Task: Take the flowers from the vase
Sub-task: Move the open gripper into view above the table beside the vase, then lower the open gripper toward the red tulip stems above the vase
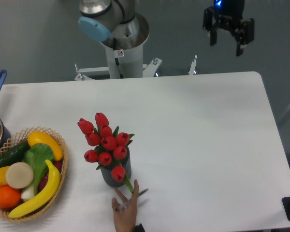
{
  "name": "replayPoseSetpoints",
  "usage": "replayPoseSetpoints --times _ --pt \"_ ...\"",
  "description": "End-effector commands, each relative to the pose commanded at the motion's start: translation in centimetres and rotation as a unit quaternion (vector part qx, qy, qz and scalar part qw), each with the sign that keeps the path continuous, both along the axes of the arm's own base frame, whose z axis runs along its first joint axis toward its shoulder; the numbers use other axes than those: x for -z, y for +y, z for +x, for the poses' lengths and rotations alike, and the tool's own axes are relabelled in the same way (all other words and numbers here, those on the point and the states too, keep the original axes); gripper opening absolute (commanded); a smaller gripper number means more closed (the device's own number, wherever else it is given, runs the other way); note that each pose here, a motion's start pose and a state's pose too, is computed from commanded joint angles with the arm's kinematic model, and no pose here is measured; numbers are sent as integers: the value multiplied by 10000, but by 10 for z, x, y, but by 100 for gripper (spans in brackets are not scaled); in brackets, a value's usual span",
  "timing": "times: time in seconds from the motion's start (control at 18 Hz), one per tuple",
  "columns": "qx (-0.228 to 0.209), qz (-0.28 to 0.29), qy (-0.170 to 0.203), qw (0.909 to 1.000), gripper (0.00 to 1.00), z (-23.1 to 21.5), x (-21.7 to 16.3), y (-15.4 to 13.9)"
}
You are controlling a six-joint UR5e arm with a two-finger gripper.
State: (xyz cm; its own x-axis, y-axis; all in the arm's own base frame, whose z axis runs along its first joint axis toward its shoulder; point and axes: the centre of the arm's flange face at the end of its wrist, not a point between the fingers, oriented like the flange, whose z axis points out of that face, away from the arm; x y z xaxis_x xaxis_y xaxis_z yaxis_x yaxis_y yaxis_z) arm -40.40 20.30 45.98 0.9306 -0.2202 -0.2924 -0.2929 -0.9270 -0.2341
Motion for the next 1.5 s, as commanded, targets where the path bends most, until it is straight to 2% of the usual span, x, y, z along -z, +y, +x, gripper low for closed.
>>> replayPoseSetpoints --times 0.17,0.44,0.67,1.0,1.17,1.5 --pt "-205 530 -320 9979 100 4 10 18" --pt "-225 598 -412 9971 100 7 15 20" --pt "-345 725 -645 9947 100 18 28 28" --pt "-585 1720 -1087 9773 100 21 28 46" --pt "-703 1767 -1245 9738 100 22 33 53" --pt "-378 1686 -1474 9739 100 36 49 84"
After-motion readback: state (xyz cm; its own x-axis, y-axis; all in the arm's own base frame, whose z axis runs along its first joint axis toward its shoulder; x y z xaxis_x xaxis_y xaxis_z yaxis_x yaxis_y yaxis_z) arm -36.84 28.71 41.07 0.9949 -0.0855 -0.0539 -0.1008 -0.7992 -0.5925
